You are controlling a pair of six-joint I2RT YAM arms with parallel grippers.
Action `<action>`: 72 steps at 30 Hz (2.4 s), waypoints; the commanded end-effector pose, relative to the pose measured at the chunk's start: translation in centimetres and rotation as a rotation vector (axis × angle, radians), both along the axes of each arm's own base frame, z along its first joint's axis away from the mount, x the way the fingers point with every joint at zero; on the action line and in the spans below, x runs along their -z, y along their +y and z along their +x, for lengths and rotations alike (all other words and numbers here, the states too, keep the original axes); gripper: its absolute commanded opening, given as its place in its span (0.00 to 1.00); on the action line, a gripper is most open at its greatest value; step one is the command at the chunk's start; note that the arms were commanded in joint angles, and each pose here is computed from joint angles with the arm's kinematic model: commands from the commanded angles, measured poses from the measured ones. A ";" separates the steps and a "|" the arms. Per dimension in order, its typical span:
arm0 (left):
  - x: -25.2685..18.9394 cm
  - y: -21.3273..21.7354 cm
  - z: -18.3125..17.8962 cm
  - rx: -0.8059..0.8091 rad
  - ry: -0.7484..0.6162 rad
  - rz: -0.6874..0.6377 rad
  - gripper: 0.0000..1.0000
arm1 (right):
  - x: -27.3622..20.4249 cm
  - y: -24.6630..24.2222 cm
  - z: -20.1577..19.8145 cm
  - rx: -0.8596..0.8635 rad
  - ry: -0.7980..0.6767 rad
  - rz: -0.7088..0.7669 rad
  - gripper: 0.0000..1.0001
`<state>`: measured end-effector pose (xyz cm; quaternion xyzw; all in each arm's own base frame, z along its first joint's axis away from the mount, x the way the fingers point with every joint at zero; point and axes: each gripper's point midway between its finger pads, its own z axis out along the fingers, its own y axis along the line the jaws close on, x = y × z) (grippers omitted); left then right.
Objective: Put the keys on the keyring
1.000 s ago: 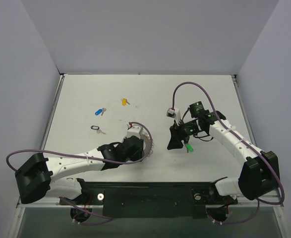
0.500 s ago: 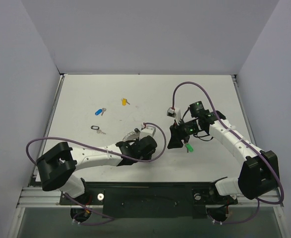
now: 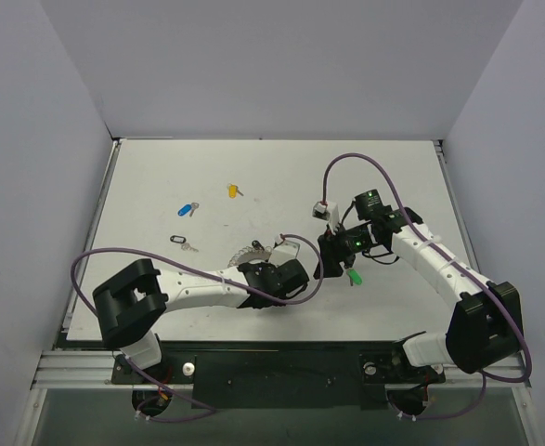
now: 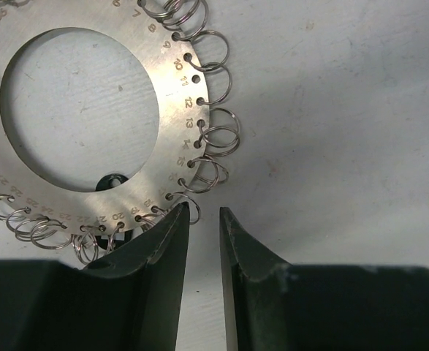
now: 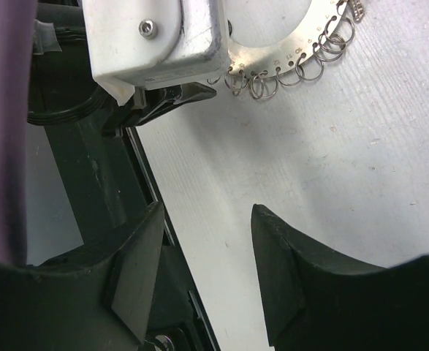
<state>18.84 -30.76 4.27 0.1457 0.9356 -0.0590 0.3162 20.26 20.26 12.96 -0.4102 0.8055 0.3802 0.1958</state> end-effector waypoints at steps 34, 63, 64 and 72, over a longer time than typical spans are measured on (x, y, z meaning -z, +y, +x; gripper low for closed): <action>0.1 0.0 0.4 -0.014 -0.063 0.172 0.30 | 0.2 -0.1 0.0 0.000 0.025 -0.001 0.47; -1.9 0.1 0.3 -0.013 -0.088 0.123 0.00 | 0.2 -0.1 -0.1 -0.006 0.026 0.001 0.47; -2.1 0.1 0.4 -0.014 -0.092 0.115 0.00 | 0.2 -0.1 -0.1 -0.006 0.026 0.001 0.47; -4.4 0.2 1.0 -0.056 -0.076 -0.080 0.00 | 0.3 -0.1 -0.2 -0.014 0.030 0.002 0.47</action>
